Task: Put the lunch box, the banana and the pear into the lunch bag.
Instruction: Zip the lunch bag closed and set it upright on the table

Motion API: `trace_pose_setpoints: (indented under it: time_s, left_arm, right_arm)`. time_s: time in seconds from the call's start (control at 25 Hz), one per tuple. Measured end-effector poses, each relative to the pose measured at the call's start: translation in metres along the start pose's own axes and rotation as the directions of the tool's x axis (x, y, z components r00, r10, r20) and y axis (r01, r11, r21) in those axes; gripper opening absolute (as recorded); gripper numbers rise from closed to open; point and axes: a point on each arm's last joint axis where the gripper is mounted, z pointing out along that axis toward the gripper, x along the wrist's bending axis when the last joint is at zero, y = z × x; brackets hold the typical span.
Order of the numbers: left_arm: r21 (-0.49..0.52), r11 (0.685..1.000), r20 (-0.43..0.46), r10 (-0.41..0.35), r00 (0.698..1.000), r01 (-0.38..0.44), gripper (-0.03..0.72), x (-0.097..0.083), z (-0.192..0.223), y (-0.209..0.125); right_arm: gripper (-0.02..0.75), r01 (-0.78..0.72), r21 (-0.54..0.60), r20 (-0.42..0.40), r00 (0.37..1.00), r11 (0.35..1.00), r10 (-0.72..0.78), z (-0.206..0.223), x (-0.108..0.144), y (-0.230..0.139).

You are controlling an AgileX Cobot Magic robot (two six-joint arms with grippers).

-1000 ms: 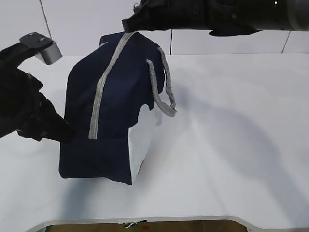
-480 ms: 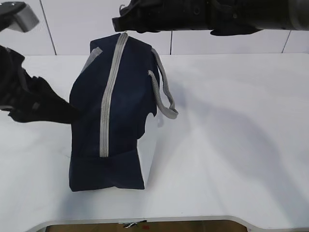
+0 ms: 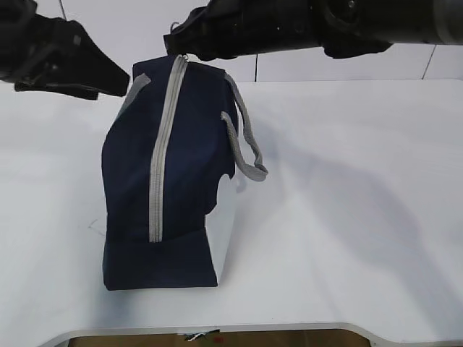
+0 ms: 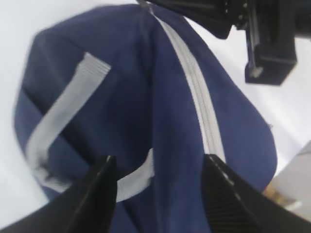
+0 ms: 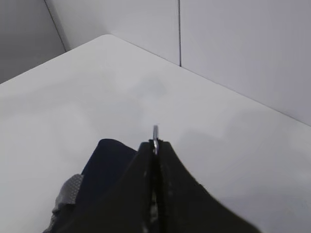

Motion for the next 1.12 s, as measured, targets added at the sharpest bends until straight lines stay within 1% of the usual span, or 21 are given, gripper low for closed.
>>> trace_pose_setpoints:
  time_s: [0.08, 0.24, 0.36, 0.4, 0.44, 0.48, 0.56, 0.6, 0.68, 0.8, 0.88, 0.96, 1.04, 1.12]
  left_arm:
    - [0.035, 0.999, 0.032, -0.038, 0.999, 0.037, 0.402, 0.004, 0.013, 0.004]
    - [0.080, 0.993, 0.067, -0.098, 0.993, 0.092, 0.351, 0.010, 0.031, 0.009]
    - [0.130, 0.986, 0.090, -0.118, 0.989, 0.106, 0.338, 0.011, 0.038, 0.007]
    - [0.141, 0.984, 0.091, -0.119, 0.989, 0.105, 0.323, 0.011, 0.039, 0.006]
    - [0.150, 0.983, 0.090, -0.115, 0.989, 0.101, 0.300, 0.011, 0.039, 0.005]
    - [0.162, 0.982, 0.089, -0.115, 0.989, 0.099, 0.255, 0.012, 0.040, 0.004]
    - [0.182, 0.980, 0.082, -0.100, 0.992, 0.083, 0.120, 0.013, 0.040, 0.002]
    - [0.189, 0.980, 0.080, -0.084, 0.993, 0.068, 0.076, 0.013, 0.040, 0.001]
    - [0.193, 0.981, 0.082, -0.052, 0.995, 0.036, 0.035, 0.013, 0.040, 0.001]
    - [0.192, 0.981, 0.097, 0.020, 0.995, -0.039, 0.027, 0.012, 0.037, 0.004]
    - [0.195, 0.975, 0.106, 0.081, 0.991, -0.101, 0.027, 0.011, 0.034, 0.007]
    - [0.202, 0.965, 0.106, 0.150, 0.983, -0.169, 0.026, 0.009, 0.029, 0.013]
    - [0.218, 0.947, 0.104, 0.219, 0.970, -0.237, 0.025, 0.008, 0.023, 0.018]
    - [0.248, 0.921, 0.103, 0.284, 0.953, -0.301, 0.025, 0.008, 0.018, 0.020]
  right_arm:
    - [0.017, -0.008, 0.005, -0.012, 1.000, 1.000, 0.008, 0.000, 0.001, 0.000]
    - [0.017, -0.020, 0.012, -0.038, 0.999, 1.000, 0.021, 0.000, 0.004, -0.001]
    - [0.017, -0.022, 0.013, -0.044, 0.999, 1.000, 0.023, 0.000, 0.004, -0.001]
    - [0.017, -0.024, 0.014, -0.044, 0.999, 1.000, 0.025, 0.000, 0.004, -0.001]
    - [0.017, -0.024, 0.014, -0.044, 0.999, 1.000, 0.025, 0.000, 0.004, -0.001]
    - [0.017, -0.024, 0.014, -0.046, 0.999, 1.000, 0.025, 0.000, 0.004, -0.001]
    - [0.017, -0.025, 0.015, -0.048, 0.999, 1.000, 0.025, 0.000, 0.004, -0.001]
    - [0.017, -0.025, 0.015, -0.048, 0.999, 1.000, 0.025, 0.000, 0.004, -0.001]
    - [0.017, -0.025, 0.016, -0.051, 0.998, 1.000, 0.025, 0.000, 0.005, -0.001]
    - [0.017, -0.024, 0.011, -0.051, 0.998, 1.000, 0.024, 0.000, 0.005, 0.000]
    - [0.017, -0.022, -0.003, -0.033, 0.999, 1.000, 0.022, -0.001, 0.003, 0.004]
    - [0.017, -0.020, -0.017, -0.011, 1.000, 1.000, 0.020, -0.001, 0.001, 0.007]
    - [0.017, -0.019, -0.028, 0.015, 1.000, 0.999, 0.020, -0.001, -0.002, 0.009]
    - [0.017, -0.019, -0.034, 0.038, 0.999, 0.999, 0.021, -0.001, -0.004, 0.010]
